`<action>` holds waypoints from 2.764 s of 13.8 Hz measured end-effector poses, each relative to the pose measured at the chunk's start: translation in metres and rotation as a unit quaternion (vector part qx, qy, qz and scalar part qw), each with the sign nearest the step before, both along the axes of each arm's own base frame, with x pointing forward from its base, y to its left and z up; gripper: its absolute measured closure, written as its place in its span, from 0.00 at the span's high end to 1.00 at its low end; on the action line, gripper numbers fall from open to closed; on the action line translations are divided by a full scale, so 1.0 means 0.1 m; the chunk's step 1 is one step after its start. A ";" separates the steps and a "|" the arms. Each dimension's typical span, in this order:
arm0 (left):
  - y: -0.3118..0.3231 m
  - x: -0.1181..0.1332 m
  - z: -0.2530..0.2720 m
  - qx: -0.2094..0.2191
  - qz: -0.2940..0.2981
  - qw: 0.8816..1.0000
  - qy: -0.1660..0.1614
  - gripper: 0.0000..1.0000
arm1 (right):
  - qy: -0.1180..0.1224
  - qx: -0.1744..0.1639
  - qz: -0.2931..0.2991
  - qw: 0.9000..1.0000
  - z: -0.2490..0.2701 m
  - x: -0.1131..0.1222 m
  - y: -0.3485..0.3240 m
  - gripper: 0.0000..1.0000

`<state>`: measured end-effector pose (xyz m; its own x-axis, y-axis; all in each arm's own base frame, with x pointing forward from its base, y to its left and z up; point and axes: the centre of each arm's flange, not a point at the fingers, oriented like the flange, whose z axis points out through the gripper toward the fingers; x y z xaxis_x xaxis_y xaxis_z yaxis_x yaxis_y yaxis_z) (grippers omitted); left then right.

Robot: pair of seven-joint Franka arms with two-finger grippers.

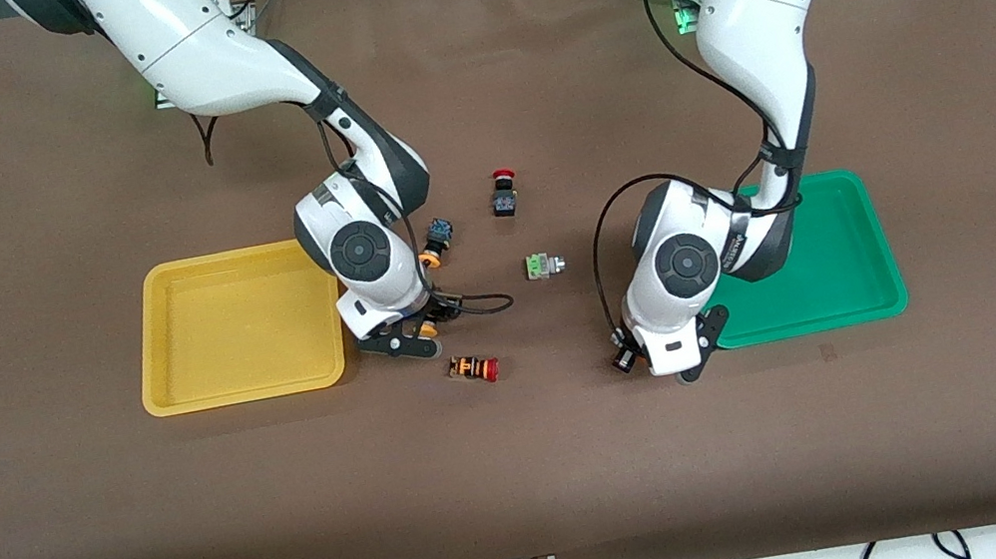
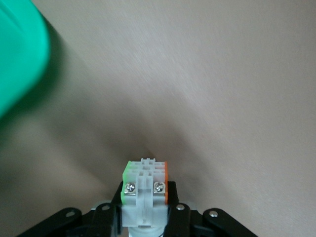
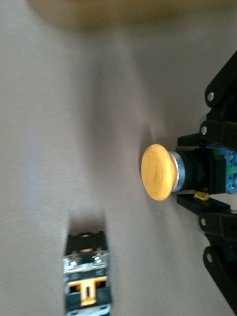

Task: Place green and yellow buttons in trays
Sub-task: 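Place the yellow button in the yellow tray while the left places green, then grasp a second yellow button with the right gripper while the left grasps green, then carry the yellow button to the yellow tray with the right gripper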

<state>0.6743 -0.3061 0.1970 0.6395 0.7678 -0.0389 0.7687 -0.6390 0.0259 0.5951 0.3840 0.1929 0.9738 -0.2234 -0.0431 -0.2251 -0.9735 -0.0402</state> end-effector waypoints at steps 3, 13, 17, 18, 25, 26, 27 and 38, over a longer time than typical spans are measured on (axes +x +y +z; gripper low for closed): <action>0.33 -0.01 0.55 0.038 -0.088 0.994 0.057 0.34 | 0.044 -0.019 0.084 0.995 0.30 0.41 -0.82 0.44; 1.93 -0.23 0.12 0.002 -0.386 0.912 0.137 0.34 | 0.163 -0.035 0.217 0.962 0.00 0.41 -3.15 0.44; 1.74 -0.32 0.06 0.003 -0.410 0.906 0.107 0.68 | 0.151 -0.007 0.192 0.970 0.31 0.43 -2.96 0.79; 1.66 -0.31 0.23 0.002 -0.416 0.905 0.095 0.78 | 0.151 0.016 0.173 0.973 0.47 0.44 -2.68 0.91; 0.53 -0.47 1.12 -0.018 -0.251 0.965 0.079 1.00 | 0.141 -0.001 0.064 0.988 0.36 -0.33 -0.21 1.00; 0.39 -0.53 1.05 -0.013 -0.210 0.974 0.087 1.00 | 0.143 0.003 0.055 0.988 0.22 -0.46 0.00 1.00; 0.24 -0.59 0.96 -0.007 -0.162 0.982 0.091 1.00 | 0.146 0.010 0.048 0.988 0.11 -0.57 0.17 1.00; -0.94 -1.02 0.02 -0.042 0.215 0.973 0.074 1.00 | 0.127 0.007 0.035 0.991 -0.06 -0.63 0.23 0.42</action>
<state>0.5721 -0.4002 0.1995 0.2431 0.9531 -0.1805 0.9638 -0.2584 -0.0663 0.5320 0.4074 0.1868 0.9440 -0.1536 -0.2922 -0.1621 -0.9868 -0.0048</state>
